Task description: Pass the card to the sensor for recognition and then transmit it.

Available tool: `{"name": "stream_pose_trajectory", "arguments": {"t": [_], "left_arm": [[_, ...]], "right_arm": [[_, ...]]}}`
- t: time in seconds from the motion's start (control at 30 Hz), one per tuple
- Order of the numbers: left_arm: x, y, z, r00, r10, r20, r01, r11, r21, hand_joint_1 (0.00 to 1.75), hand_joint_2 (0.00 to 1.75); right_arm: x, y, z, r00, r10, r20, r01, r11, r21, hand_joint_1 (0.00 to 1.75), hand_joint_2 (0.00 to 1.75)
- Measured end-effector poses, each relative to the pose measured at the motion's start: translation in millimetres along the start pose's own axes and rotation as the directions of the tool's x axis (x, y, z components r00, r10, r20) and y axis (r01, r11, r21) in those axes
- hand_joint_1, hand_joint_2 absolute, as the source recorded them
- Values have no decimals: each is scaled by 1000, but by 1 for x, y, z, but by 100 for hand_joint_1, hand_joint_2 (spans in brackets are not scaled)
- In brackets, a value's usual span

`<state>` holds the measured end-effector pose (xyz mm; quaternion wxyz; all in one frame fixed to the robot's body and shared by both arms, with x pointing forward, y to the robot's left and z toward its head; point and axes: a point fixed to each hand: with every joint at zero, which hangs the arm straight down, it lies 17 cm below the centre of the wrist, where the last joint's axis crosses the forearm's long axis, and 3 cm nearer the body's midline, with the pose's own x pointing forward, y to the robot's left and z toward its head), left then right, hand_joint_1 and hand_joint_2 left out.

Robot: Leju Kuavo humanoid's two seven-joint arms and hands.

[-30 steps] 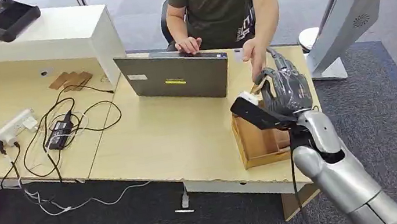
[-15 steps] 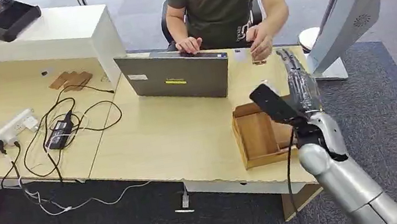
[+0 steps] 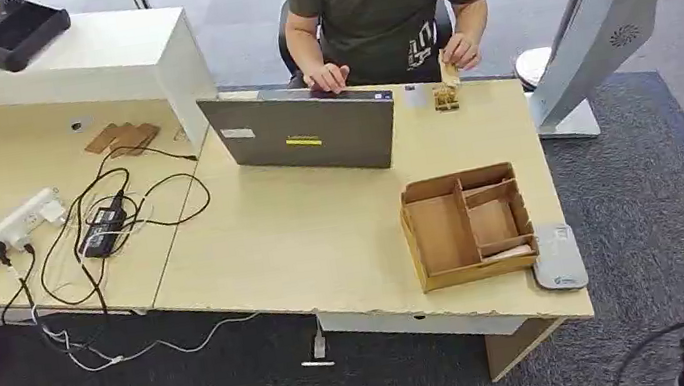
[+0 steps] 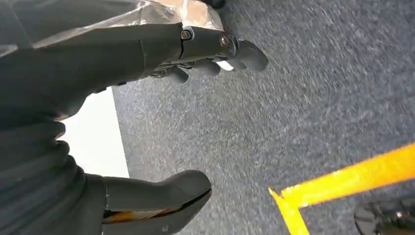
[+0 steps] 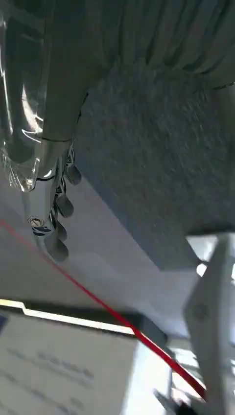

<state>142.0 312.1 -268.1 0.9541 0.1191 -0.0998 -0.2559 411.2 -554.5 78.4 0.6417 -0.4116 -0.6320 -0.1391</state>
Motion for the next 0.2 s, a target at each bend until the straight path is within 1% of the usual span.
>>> {"name": "stream_pose_trajectory", "arguments": {"t": [0.07,0.1,0.13,0.2], "left_arm": [[-4,2,-1,1000,6,4,-6,1000,19,0,175],[-3,5,-1,1000,13,14,-13,999,34,0,175],[-2,6,-1,1000,19,21,-20,999,42,0,175],[-2,9,-1,999,35,38,-37,998,59,0,175]], "right_arm": [[-58,-26,11,989,3,-149,-10,999,-46,0,175],[-94,-39,22,968,-8,-251,-10,998,-68,0,175],[-119,-46,33,949,-5,-314,-18,997,-70,0,175],[-170,-61,61,884,-12,-467,-28,997,-78,0,175]]}}
